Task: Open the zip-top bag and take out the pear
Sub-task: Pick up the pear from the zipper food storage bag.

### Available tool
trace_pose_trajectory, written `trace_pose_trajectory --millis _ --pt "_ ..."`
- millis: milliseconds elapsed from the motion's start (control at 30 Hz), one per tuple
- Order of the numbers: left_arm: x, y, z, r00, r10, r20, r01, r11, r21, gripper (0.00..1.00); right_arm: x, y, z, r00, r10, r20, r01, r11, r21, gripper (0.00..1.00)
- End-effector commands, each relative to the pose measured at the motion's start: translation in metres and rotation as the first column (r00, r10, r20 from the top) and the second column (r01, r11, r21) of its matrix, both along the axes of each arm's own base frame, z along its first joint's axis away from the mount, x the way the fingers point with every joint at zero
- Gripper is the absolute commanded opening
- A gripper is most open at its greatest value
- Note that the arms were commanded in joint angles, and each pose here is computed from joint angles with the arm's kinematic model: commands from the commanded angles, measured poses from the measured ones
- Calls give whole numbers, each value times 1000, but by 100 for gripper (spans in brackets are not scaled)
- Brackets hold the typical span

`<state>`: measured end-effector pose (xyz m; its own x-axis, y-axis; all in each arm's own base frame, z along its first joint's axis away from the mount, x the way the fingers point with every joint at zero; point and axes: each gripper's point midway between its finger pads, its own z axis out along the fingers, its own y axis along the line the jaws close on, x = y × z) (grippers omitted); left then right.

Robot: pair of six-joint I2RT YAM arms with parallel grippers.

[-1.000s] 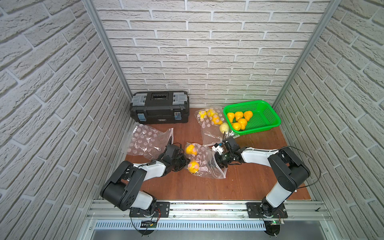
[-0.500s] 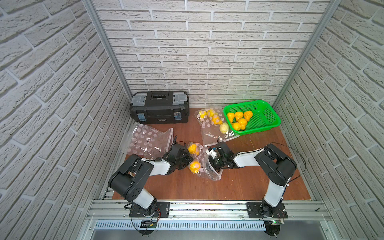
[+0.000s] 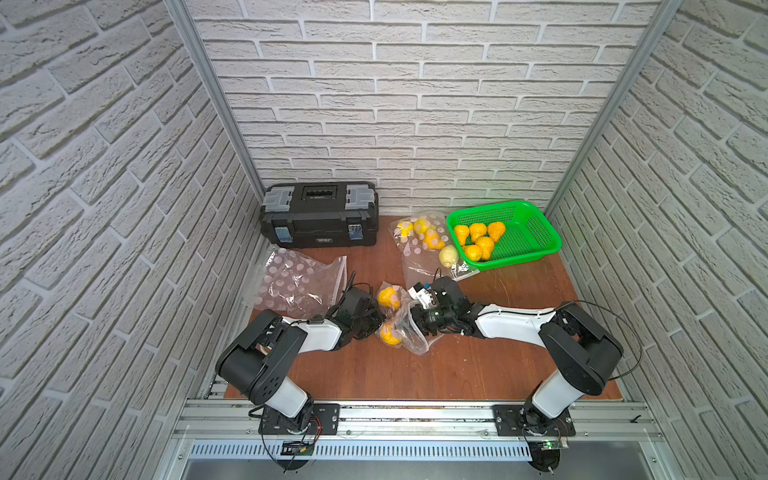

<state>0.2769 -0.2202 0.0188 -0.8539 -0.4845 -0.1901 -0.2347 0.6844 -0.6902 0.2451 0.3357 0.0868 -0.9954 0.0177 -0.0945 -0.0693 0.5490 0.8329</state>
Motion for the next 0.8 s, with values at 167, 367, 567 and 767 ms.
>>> trace_pose_trajectory --millis 167,367,567,767 --pt "-10 8 -13 998 15 -54 -13 999 48 0 -15 0 -30 994 100 32 -88 960 -265 53" --pt "-12 10 -15 998 21 -60 -17 998 57 0 -12 -17 -30 992 103 74 -66 917 -393 60" --pt "-12 11 -16 998 25 -61 -21 998 59 0 -9 -22 -24 989 110 96 -59 904 -423 61" --pt "-11 9 -17 998 22 -62 -19 998 53 0 -10 -2 -27 987 144 74 -106 920 -377 70"
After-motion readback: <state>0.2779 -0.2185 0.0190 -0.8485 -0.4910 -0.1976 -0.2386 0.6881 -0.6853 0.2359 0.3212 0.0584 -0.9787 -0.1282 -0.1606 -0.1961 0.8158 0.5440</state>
